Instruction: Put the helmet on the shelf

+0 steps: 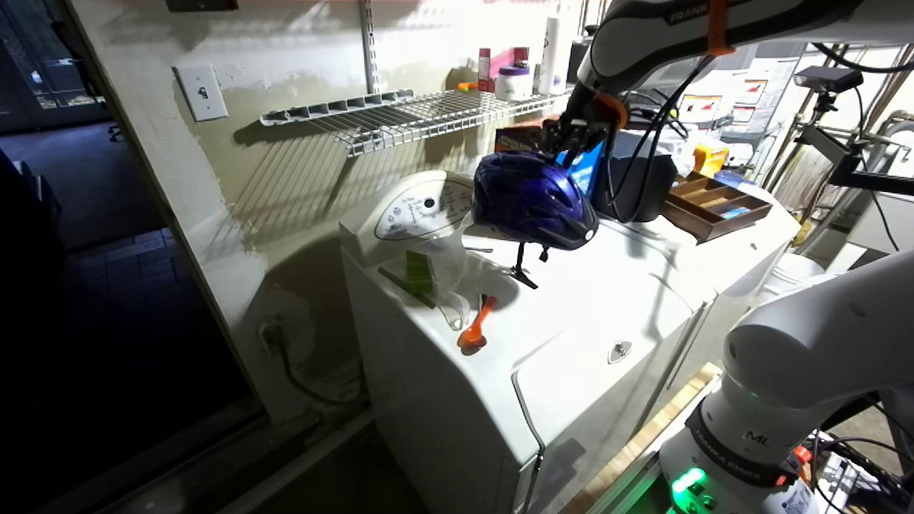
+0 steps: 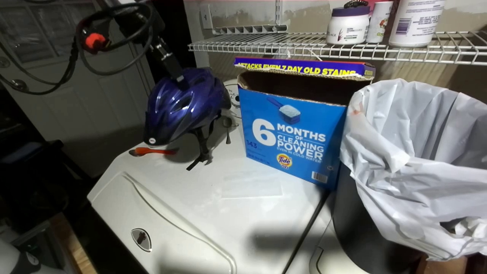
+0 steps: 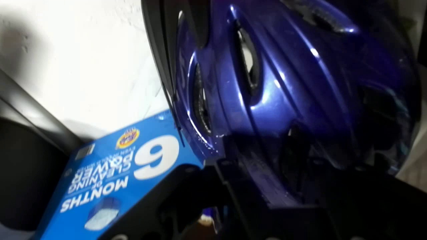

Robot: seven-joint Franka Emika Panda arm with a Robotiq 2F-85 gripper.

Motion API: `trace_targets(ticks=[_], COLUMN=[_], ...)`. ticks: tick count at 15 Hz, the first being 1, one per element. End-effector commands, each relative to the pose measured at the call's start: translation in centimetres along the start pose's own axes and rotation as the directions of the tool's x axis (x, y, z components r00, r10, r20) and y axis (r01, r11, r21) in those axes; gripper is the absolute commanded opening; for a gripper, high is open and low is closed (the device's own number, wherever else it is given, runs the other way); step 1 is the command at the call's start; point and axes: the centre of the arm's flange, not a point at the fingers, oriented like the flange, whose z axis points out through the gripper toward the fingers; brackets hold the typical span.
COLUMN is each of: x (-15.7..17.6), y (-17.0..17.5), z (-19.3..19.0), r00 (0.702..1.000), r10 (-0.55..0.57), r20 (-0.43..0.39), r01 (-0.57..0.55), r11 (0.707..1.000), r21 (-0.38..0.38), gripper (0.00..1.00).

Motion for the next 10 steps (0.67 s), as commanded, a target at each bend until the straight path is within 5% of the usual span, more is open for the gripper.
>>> trace_targets(ticks=[1, 7, 10], x=[3.2, 5.5, 5.4], y=[0.2, -0.5, -0.7], z=[-5.2, -7.9, -7.0], r00=[0.98, 0.932, 0.94], r10=[0.032, 0.042, -0.002], r20=[-0.195, -0.361, -0.341], r01=[-0.025, -0.012, 0.021], r11=[0.999, 0.996, 0.998], r21=[0.038, 0.086, 0.051], gripper=[0.14, 0.14, 0.14])
